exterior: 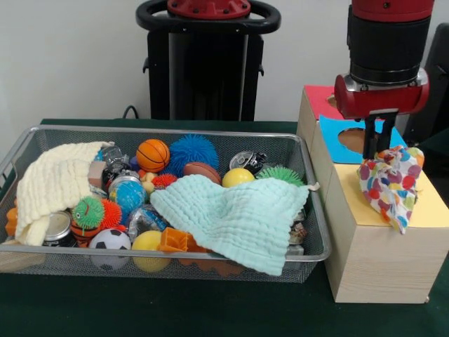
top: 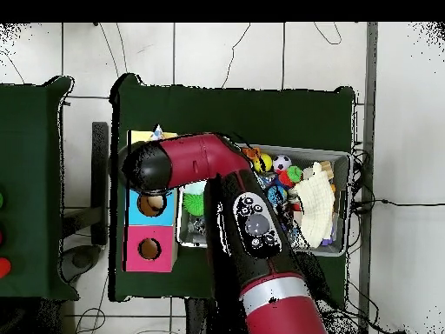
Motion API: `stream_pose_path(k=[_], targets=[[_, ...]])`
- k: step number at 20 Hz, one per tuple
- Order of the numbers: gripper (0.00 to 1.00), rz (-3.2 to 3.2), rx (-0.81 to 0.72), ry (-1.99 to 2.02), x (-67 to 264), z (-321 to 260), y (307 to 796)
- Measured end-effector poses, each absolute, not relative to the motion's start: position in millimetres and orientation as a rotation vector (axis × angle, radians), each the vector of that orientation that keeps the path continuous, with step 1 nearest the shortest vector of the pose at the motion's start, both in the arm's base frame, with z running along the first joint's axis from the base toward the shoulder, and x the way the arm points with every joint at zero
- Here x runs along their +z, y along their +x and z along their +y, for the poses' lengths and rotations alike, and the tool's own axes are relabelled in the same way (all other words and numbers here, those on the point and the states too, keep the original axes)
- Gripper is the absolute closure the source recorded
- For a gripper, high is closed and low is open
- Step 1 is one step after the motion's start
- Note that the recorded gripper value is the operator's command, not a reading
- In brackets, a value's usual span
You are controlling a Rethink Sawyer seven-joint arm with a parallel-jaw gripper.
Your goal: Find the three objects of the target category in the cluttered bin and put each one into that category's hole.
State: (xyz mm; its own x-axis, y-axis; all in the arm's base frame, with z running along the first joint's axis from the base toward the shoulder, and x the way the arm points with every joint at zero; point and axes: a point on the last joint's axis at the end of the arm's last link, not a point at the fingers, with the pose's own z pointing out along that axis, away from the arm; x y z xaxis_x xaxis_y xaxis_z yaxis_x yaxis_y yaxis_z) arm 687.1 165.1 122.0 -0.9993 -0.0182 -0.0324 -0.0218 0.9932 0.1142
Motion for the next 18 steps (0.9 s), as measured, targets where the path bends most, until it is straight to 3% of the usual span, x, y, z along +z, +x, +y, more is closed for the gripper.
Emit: stream_pose_path(k=[18], targets=[[1.00, 3.098, 0.160, -0.026, 98, 161, 666]])
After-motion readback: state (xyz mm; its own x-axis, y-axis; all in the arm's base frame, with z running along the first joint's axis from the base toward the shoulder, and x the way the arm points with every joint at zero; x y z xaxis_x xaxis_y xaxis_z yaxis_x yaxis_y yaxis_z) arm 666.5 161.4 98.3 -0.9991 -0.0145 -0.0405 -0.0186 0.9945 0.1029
